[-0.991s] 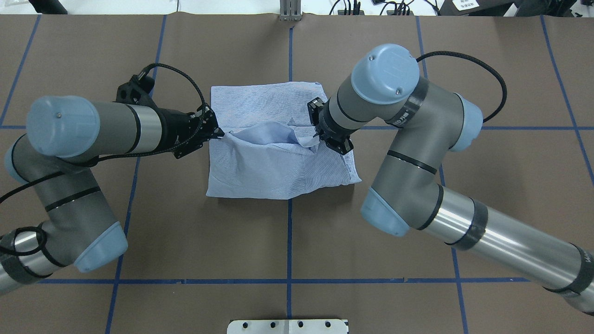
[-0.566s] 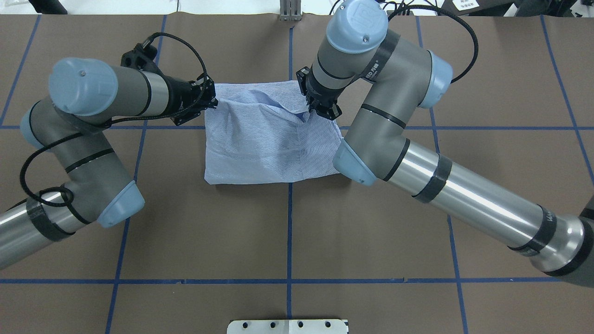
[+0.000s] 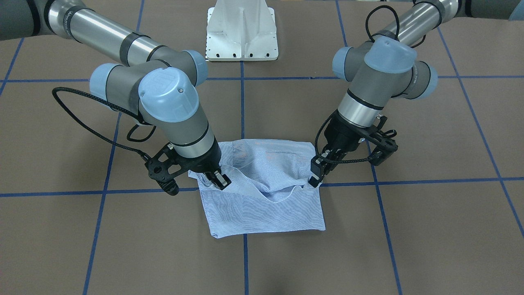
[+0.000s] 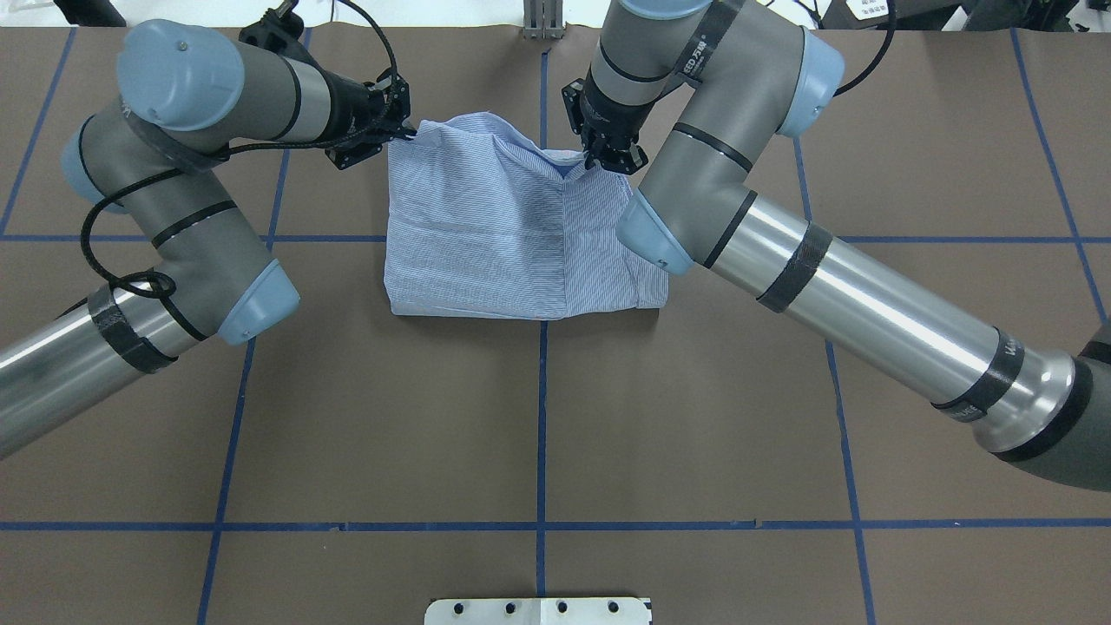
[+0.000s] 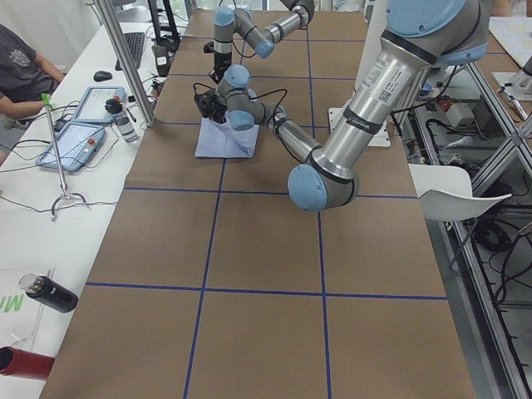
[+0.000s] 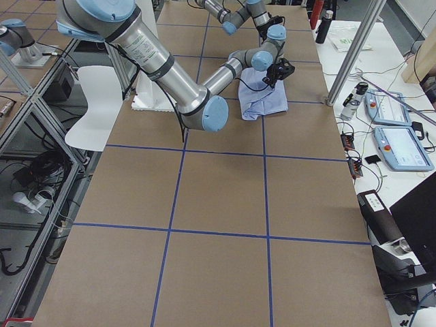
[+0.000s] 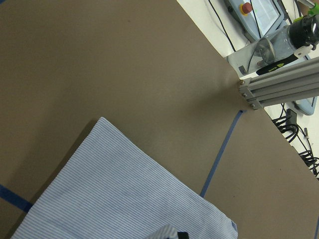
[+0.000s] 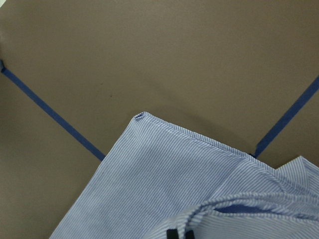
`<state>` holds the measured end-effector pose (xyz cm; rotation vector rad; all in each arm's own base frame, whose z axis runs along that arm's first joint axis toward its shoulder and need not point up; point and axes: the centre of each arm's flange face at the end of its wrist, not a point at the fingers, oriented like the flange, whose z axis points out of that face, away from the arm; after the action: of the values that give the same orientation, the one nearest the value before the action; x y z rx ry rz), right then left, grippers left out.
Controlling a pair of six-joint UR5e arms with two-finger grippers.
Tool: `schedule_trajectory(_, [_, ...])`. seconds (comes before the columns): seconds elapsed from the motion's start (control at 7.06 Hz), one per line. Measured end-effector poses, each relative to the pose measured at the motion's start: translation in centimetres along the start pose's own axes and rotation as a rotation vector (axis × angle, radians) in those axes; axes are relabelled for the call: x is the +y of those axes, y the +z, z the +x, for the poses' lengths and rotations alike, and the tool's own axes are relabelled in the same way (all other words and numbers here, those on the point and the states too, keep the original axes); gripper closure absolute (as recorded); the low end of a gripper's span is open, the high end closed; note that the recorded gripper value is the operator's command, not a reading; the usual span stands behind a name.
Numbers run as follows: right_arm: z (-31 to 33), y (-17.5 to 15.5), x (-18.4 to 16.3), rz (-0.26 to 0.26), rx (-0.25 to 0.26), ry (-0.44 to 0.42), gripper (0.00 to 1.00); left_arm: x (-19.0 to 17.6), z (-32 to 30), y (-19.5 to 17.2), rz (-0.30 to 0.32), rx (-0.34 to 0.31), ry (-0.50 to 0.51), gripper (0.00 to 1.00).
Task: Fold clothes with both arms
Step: 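Lay the folded edge onto the far edge and open both grippers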
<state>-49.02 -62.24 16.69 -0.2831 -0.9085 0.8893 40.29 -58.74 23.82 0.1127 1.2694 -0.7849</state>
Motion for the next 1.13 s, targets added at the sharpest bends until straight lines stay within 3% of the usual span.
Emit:
schedule_trajectory(0.71, [-2.8,3.3,-2.5,0.015,0.005,-0.022,1.00,-2.5,-1.2,4.9,0.014,0.002,0.022,1.00])
schedule_trajectory(0.85, [-2.8,4.3,-3.1,0.015,0.004,-0.037,1.00,-3.0,-1.5,5.5,0.022,-0.006,0.026,0.78])
schedule_trajectory(0.99, [-3.2,5.0,-3.6,0.016,0.001,-0.045,0.71,-3.3,-1.4,6.1,0.028,-0.012,0.027,0.61])
schedule_trajectory(1.13, [-3.8,5.3,-4.1,0.018,-0.008,-0.051,0.26,-3.6,-1.1,6.6,0.038,-0.015,0.027,0.53])
